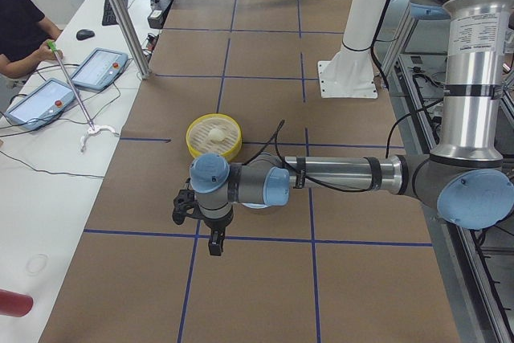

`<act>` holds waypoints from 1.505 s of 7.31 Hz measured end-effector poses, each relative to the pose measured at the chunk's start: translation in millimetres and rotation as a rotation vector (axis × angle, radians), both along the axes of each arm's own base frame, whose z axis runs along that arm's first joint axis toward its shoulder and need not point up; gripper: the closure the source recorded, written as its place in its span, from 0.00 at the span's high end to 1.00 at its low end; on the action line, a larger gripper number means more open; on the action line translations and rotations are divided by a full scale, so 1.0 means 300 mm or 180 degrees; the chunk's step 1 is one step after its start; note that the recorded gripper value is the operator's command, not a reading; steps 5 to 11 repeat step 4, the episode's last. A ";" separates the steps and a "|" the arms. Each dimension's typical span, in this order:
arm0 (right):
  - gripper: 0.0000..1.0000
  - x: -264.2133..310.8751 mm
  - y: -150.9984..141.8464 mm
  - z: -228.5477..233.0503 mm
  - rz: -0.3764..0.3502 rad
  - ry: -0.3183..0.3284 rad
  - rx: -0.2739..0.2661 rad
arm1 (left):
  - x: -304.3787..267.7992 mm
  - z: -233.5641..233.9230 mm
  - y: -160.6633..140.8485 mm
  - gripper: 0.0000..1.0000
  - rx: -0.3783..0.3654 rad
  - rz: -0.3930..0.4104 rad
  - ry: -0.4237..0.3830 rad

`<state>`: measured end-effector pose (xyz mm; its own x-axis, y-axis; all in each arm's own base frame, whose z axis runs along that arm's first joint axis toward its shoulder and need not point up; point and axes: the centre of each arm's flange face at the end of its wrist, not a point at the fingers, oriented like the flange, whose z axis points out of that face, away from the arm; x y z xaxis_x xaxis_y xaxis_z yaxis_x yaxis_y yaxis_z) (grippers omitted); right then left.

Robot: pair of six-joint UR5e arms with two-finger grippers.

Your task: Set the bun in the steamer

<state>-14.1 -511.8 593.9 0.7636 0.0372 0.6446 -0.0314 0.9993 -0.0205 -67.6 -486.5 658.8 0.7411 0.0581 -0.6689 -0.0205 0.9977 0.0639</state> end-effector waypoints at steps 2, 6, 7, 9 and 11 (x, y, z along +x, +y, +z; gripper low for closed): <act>1.00 0.000 0.000 0.000 0.0000 0.0000 0.0000 | 0.000 0.002 0.000 1.00 -0.0001 0.0002 0.0000; 1.00 0.000 0.000 0.000 0.0001 0.0000 0.0000 | 0.000 0.005 0.002 1.00 -0.0005 0.0004 -0.0001; 1.00 0.000 0.000 0.000 0.0001 0.0000 0.0000 | 0.000 0.005 0.002 1.00 -0.0005 0.0004 -0.0001; 1.00 0.000 0.000 0.000 0.0001 0.0000 0.0000 | 0.000 0.005 0.002 1.00 -0.0005 0.0004 -0.0001; 1.00 0.000 0.000 0.000 0.0001 0.0000 0.0000 | 0.000 0.005 0.002 1.00 -0.0005 0.0004 -0.0001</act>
